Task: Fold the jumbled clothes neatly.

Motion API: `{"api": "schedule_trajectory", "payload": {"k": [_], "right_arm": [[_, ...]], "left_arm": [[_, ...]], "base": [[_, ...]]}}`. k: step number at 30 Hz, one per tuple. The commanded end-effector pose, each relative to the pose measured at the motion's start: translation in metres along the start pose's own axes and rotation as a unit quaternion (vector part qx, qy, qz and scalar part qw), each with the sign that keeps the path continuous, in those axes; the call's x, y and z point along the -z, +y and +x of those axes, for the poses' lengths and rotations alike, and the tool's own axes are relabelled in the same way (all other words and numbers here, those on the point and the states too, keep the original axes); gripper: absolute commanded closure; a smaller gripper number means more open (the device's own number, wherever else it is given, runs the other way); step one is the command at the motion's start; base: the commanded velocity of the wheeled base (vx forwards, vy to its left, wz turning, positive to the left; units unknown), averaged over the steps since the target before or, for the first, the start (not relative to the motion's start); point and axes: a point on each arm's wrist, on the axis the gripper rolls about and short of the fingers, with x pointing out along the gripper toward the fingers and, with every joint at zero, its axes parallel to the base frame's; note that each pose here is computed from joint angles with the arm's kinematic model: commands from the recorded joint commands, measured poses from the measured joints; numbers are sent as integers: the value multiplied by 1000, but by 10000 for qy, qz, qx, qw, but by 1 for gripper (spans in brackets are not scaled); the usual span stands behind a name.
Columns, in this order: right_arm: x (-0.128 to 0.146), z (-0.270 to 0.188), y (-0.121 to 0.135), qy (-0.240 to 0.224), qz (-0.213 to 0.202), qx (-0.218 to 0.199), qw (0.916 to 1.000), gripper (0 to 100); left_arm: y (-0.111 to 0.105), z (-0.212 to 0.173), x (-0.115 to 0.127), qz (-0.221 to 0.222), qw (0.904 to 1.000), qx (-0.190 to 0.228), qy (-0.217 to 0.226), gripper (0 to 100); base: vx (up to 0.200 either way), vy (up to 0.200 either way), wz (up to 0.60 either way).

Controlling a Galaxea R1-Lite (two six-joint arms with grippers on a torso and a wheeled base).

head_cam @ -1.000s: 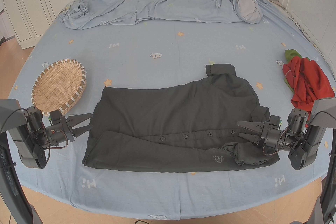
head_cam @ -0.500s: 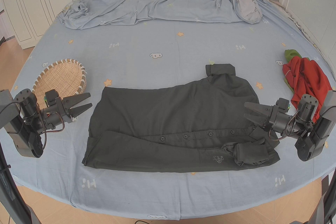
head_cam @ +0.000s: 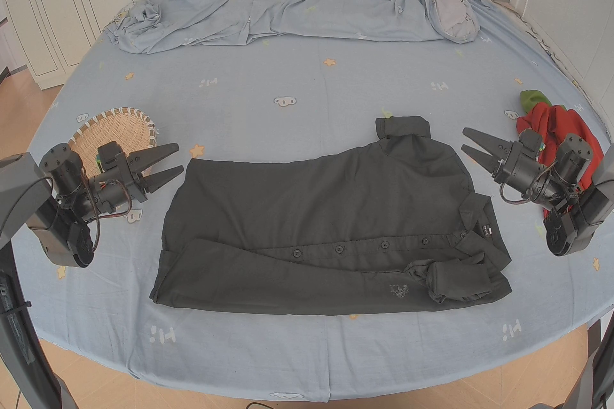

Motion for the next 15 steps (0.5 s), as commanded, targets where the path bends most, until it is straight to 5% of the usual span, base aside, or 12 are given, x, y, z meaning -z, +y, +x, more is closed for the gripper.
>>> {"api": "schedule_trajectory", "payload": {"k": [1,7,12,15], "right_arm": [[-18,-2,21,-252,-368,-103,9990,0],[-19,-6,22,-453,-948,128,9944,0],[-6,-7,6,-657,-1962,821,9749,0],[1,-3,-6,-717,-2205,1166,9657,0]], "left_arm": [[-8,8,-2,163,9998,97,-56,0],[-10,14,-2,187,9996,60,-188,0],[-8,15,1,180,9997,62,-164,0],[-7,16,0,187,9997,61,-172,0]], "base": [[0,0,0],[0,0,0],[0,0,0],[0,0,0]]}}
